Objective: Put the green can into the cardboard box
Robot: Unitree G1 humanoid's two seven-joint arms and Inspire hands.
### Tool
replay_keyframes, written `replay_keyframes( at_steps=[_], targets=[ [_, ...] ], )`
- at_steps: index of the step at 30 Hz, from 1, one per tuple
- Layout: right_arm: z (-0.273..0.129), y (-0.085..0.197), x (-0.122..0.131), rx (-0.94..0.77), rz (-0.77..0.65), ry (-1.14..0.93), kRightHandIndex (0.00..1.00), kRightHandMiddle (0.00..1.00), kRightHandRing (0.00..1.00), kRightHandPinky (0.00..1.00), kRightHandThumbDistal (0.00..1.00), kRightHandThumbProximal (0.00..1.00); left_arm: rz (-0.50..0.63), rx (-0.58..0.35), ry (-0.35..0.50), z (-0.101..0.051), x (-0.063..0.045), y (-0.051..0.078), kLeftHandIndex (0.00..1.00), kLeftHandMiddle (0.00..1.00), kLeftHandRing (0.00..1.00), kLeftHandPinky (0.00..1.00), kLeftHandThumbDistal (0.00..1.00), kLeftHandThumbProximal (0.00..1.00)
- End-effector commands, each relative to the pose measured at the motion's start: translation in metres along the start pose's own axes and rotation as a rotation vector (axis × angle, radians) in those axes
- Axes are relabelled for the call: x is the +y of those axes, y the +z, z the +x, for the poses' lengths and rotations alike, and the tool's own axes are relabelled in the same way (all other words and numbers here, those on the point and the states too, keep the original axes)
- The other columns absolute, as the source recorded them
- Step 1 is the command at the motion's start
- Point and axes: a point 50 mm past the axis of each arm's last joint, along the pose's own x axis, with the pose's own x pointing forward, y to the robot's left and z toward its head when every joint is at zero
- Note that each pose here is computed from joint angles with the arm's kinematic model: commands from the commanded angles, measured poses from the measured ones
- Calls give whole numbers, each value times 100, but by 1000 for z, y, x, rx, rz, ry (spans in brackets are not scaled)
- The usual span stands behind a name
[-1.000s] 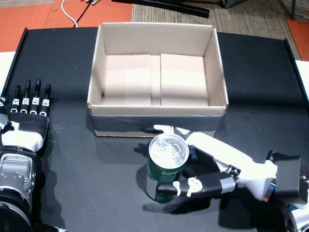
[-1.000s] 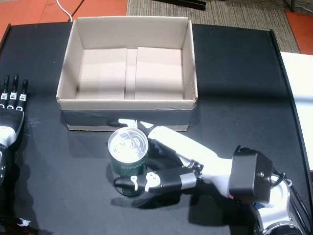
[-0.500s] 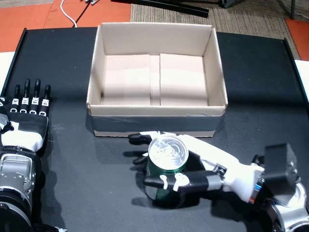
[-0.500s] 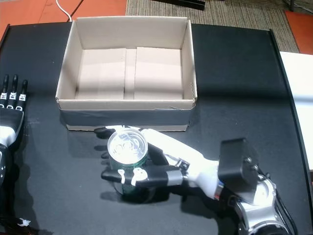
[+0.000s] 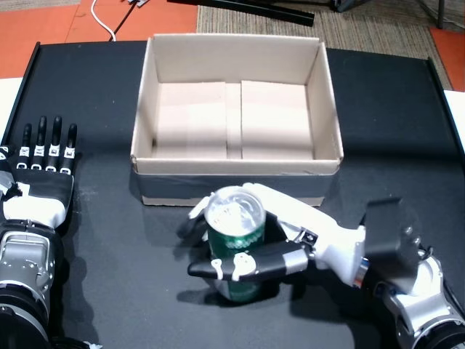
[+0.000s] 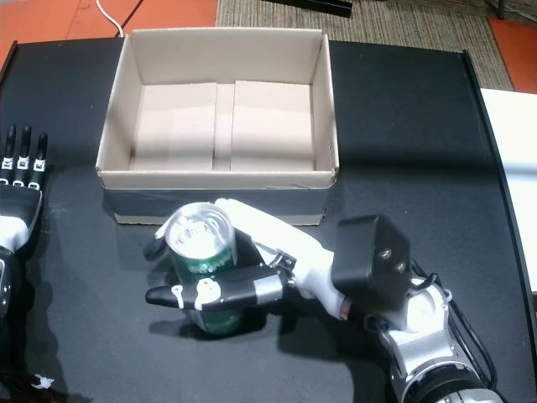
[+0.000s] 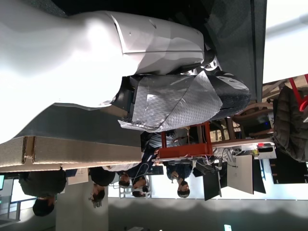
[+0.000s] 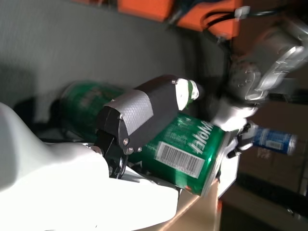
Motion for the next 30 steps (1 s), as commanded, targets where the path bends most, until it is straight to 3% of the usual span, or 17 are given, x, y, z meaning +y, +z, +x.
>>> replay_keyframes(
  at_steps=[1,3,6,8,9,13,14,16,17,19,21,22,24,26,28,29,30],
  targets=[
    [-5,0,1,-7,-100,-51,0,4,12,26,3,36,-2,-1,28,-1,4,-2,65,67,78,90,0,100],
    [-5,-1,1,-1,-153,-89,0,6,14,28,0,38,9,0,29,-1,3,-2,66,67,78,91,0,100],
    [-6,-2,0,2,-176,-137,0,7,15,27,0,31,7,1,25,-1,3,-3,66,68,78,91,0,100],
    [-6,-2,-1,1,-160,-161,0,7,14,24,0,6,1,2,18,-1,3,-3,67,69,79,91,0,100],
    [-7,-3,-2,7,-162,-164,0,8,15,24,0,0,-2,2,17,-1,4,-3,67,69,80,91,0,100],
    [-7,-3,-4,15,-154,-161,0,8,14,23,0,0,-3,-3,30,-1,3,-4,67,67,78,90,0,100],
    [-7,-3,-4,15,-150,-159,0,8,13,23,0,2,-2,-4,38,-1,2,-5,67,67,78,89,0,100],
    [-6,-2,-5,10,-157,-156,0,7,12,24,0,30,4,-1,41,0,1,-5,68,68,79,90,0,100],
    [-5,0,-6,-2,-174,-152,0,7,12,24,9,48,4,1,39,0,1,-6,68,69,80,91,0,100],
    [-2,7,-11,-40,-206,-138,0,7,11,24,14,51,9,1,41,0,1,-6,67,68,80,90,0,100],
    [2,19,-18,-116,-231,-149,0,1,9,27,20,48,16,2,44,0,1,-6,67,67,79,90,0,100],
    [5,27,-22,-165,-248,-166,0,0,7,28,28,56,20,3,43,0,1,-6,66,67,80,89,0,100],
    [9,47,-32,-304,-287,-235,0,0,4,27,31,69,19,4,40,-1,2,-6,66,67,80,89,0,100],
    [11,66,-40,-431,-329,-308,0,7,6,26,43,79,9,5,31,-1,3,-6,66,66,80,89,0,100],
    [12,87,-48,-571,-356,-364,0,16,20,25,47,73,2,8,35,-1,3,-6,64,65,78,86,0,100],
    [12,98,-52,-643,-371,-382,0,19,27,25,41,62,1,10,39,-1,3,-6,64,65,77,86,0,99],
    [12,109,-56,-711,-399,-398,0,17,31,24,37,57,1,10,41,-1,2,-7,64,66,76,86,0,99]
  ],
)
